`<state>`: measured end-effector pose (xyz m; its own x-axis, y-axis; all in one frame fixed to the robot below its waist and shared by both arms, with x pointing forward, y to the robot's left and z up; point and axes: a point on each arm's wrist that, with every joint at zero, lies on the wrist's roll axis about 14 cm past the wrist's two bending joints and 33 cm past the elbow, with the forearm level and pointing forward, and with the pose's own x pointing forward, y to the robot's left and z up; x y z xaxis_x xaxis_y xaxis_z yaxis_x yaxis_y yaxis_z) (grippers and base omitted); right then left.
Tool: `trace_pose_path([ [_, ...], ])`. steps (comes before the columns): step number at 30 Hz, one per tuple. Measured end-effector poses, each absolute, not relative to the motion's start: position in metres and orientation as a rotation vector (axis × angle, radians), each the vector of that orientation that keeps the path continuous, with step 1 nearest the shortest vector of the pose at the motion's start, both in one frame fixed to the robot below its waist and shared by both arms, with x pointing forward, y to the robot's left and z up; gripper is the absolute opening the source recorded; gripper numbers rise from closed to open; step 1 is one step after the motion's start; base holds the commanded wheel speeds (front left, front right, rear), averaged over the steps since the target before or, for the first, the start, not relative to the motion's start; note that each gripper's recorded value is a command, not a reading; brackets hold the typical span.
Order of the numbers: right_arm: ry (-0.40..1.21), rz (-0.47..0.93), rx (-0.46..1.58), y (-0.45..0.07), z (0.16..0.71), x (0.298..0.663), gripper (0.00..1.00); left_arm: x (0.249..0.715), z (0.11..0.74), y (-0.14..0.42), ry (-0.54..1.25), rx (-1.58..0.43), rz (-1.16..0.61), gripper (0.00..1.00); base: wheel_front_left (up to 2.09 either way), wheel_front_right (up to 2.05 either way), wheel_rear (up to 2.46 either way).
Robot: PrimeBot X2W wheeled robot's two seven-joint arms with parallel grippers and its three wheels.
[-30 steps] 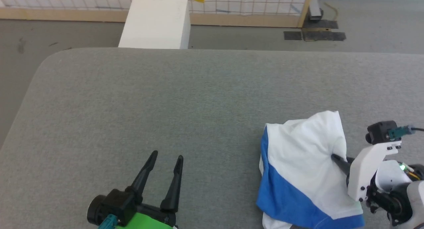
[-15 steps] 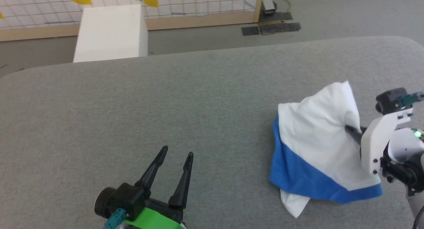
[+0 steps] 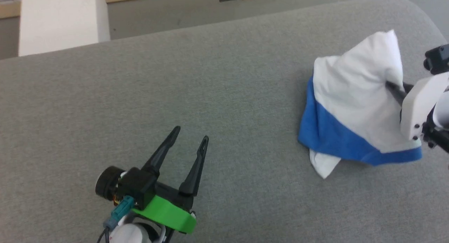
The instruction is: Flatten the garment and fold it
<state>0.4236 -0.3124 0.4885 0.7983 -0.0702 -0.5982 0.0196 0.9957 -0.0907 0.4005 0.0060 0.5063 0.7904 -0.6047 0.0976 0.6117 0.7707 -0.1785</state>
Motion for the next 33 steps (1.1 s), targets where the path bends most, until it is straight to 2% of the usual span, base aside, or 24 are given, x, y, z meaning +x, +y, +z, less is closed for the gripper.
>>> trace_pose_path([
  [12,0.661,-0.193,-0.185,-0.378,0.485,0.450,0.00,0.442,0.488,-0.020,-0.026,-0.186,-0.769,1.00,0.00,0.00,0.00],
  [33,0.795,-0.419,-0.376,-0.480,0.439,0.454,0.00,0.475,0.433,-0.027,0.051,-0.167,-0.822,1.00,0.00,0.00,0.00],
])
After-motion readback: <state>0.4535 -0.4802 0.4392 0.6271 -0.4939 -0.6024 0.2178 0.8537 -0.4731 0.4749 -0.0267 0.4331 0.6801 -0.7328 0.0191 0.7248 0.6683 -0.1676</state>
